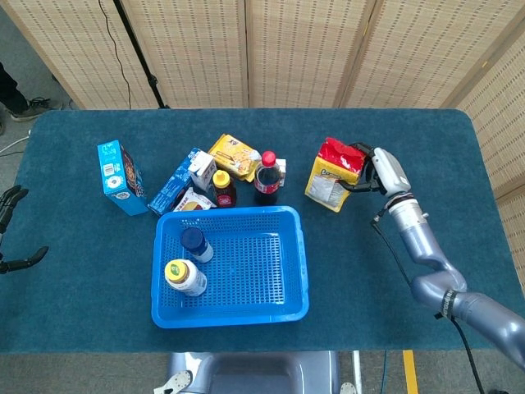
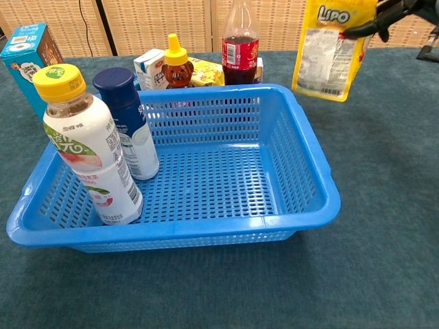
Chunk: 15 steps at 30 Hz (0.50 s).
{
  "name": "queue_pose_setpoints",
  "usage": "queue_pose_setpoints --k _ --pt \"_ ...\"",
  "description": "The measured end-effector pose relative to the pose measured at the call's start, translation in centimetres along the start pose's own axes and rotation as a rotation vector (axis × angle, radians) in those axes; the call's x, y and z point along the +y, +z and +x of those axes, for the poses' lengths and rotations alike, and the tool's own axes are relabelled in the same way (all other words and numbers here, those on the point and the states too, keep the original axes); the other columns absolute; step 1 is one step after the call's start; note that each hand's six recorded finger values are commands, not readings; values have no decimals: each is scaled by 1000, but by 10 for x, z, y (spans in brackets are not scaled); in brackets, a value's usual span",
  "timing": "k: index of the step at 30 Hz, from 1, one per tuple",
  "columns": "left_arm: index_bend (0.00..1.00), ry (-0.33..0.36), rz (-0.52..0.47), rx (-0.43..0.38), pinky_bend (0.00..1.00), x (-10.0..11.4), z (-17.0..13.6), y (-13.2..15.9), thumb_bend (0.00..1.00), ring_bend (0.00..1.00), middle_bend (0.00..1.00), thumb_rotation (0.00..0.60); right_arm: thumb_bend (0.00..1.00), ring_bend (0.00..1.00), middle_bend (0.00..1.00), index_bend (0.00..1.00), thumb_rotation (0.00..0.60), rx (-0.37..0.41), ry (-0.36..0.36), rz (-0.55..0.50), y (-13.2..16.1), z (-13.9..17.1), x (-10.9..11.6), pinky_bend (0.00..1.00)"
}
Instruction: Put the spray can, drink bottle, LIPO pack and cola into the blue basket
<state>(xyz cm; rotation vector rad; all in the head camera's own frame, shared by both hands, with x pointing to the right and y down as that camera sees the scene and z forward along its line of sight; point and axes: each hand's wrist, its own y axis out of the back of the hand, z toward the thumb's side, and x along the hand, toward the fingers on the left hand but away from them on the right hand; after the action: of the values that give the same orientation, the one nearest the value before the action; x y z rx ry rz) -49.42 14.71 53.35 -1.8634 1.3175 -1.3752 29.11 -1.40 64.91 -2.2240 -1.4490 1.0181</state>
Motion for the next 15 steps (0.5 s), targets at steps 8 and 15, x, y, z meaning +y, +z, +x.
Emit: queue_pose_setpoints --k 8,15 --pt "0 -7 3 -14 0 -2 -1 4 235 0 0 600 733 628 625 567 600 117 -19 -91 25 49 45 671" --pt "0 -12 4 -19 0 -4 0 7 236 0 0 600 733 628 626 568 600 168 143 -128 43 83 12 671"
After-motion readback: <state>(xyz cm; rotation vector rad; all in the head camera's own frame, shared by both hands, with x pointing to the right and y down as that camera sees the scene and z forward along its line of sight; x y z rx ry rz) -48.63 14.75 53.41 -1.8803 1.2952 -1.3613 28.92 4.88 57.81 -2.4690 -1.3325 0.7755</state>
